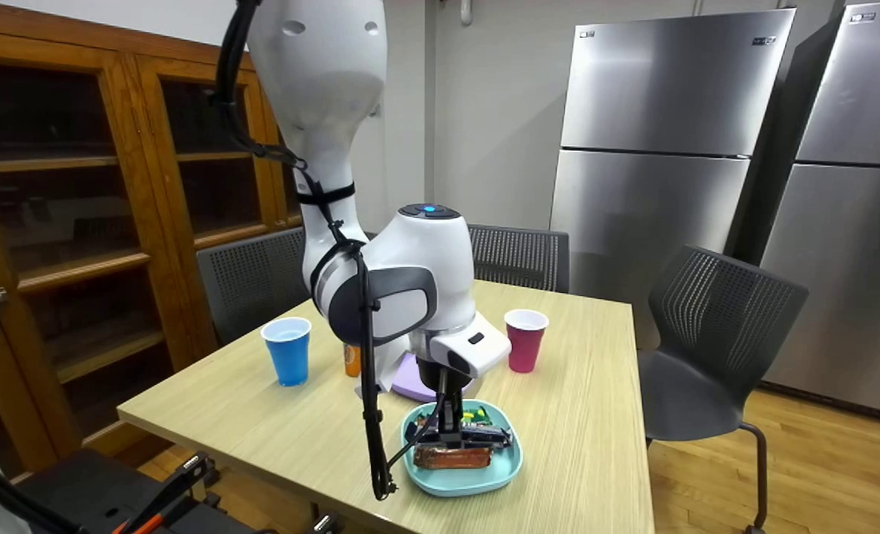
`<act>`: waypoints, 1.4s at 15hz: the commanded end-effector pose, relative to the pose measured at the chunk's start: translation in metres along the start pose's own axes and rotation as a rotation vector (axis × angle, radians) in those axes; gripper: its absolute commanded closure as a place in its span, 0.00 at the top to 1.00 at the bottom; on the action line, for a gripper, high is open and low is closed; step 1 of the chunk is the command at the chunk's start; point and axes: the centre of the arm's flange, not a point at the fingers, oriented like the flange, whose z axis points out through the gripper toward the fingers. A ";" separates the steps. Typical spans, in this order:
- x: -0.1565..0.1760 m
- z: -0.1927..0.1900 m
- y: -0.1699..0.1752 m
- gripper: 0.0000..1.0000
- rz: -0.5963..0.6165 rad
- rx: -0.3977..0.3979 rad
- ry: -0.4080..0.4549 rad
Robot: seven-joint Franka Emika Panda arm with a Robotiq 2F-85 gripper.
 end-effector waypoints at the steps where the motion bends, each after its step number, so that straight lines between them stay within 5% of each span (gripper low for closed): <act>1: 0.007 0.014 -0.016 0.06 -0.023 -0.016 -0.001; 9: 0.009 0.028 -0.022 0.06 -0.054 -0.051 0.005; 10: 0.009 0.027 -0.022 0.47 -0.057 -0.054 0.005; 18: 0.006 0.007 -0.021 0.99 -0.086 -0.025 0.024; 21: 0.007 -0.005 -0.022 1.00 -0.098 -0.009 0.040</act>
